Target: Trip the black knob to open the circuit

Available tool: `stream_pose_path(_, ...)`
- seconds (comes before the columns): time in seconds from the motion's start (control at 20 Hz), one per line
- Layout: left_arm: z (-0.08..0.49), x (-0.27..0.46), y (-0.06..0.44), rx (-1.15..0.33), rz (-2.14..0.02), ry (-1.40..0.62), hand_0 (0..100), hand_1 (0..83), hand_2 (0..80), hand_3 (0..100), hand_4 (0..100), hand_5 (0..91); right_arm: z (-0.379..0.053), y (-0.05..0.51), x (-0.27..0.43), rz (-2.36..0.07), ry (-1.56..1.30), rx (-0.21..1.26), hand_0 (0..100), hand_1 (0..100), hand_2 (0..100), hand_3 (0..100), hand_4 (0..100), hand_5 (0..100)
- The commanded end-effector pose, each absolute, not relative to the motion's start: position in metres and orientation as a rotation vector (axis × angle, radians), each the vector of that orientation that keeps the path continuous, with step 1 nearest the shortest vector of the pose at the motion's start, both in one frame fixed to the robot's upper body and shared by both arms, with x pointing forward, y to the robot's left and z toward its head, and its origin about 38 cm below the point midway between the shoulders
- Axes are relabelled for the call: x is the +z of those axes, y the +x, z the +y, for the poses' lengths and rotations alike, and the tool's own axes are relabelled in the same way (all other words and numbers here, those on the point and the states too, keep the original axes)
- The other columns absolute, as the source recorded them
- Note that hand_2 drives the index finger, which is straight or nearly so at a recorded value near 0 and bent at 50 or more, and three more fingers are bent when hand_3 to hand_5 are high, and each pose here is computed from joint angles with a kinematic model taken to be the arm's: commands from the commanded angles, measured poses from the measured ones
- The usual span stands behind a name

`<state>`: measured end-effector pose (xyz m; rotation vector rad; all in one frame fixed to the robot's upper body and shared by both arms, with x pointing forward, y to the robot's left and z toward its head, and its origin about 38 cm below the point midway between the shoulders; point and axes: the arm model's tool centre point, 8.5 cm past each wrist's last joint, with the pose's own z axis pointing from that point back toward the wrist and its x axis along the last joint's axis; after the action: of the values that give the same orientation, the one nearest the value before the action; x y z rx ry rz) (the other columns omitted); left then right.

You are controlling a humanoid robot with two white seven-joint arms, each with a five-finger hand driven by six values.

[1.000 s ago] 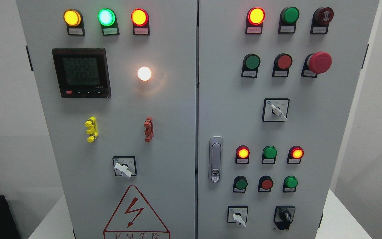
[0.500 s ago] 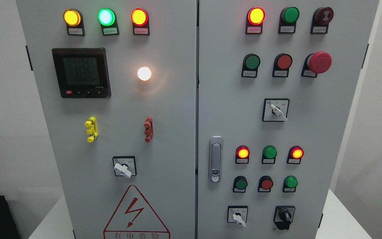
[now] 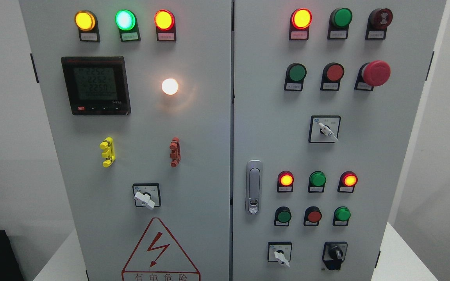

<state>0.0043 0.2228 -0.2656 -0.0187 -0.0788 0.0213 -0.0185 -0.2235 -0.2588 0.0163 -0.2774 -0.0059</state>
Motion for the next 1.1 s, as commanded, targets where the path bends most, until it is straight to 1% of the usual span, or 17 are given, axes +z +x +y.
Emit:
stream_pose_path(0.0, 0.222, -0.266, 0.006, 0.025, -0.082, -0.020, 12, 38.9, 0.0, 0, 0, 0.0, -0.220, 0.003, -0.255, -0.369, 0.009, -0.017, 0, 10, 0, 0, 0, 0)
stream_pose_path(0.25, 0.223, -0.266, 0.006, 0.025, -0.084, -0.018, 12, 38.9, 0.0, 0, 0, 0.0, -0.219, 0.041, -0.234, -0.625, -0.036, -0.043, 0, 11, 0, 0, 0, 0)
stream_pose_path(0.6, 0.222, -0.266, 0.007, 0.025, -0.085, -0.020, 12, 38.9, 0.0, 0, 0, 0.0, -0.210, 0.081, -0.189, -0.869, -0.011, -0.071, 0, 11, 0, 0, 0, 0)
stream_pose_path(0.8, 0.222, -0.266, 0.006, 0.025, -0.084, -0.020, 12, 38.9, 0.0, 0, 0, 0.0, -0.212, 0.104, -0.165, -1.018, -0.027, -0.098, 0, 11, 0, 0, 0, 0)
stream_pose_path(0.85, 0.223, -0.266, 0.006, 0.025, -0.084, -0.018, 12, 38.9, 0.0, 0, 0, 0.0, -0.213, 0.108, -0.161, -1.052, -0.033, -0.105, 0, 11, 0, 1, 0, 0)
stream_pose_path(0.95, 0.222, -0.266, 0.006, 0.025, -0.084, -0.020, 12, 38.9, 0.0, 0, 0, 0.0, -0.213, 0.117, -0.151, -1.109, -0.039, -0.118, 0, 11, 0, 10, 0, 0)
stream_pose_path(1.0, 0.222, -0.266, 0.006, 0.025, -0.082, -0.020, 12, 38.9, 0.0, 0, 0, 0.0, -0.213, 0.121, -0.147, -1.130, -0.036, -0.120, 0, 11, 0, 18, 7, 0)
stream_pose_path(1.05, 0.222, -0.266, 0.006, 0.025, -0.084, -0.020, 12, 38.9, 0.0, 0, 0, 0.0, -0.212, 0.128, -0.142, -1.152, -0.038, -0.130, 0, 11, 0, 21, 11, 0)
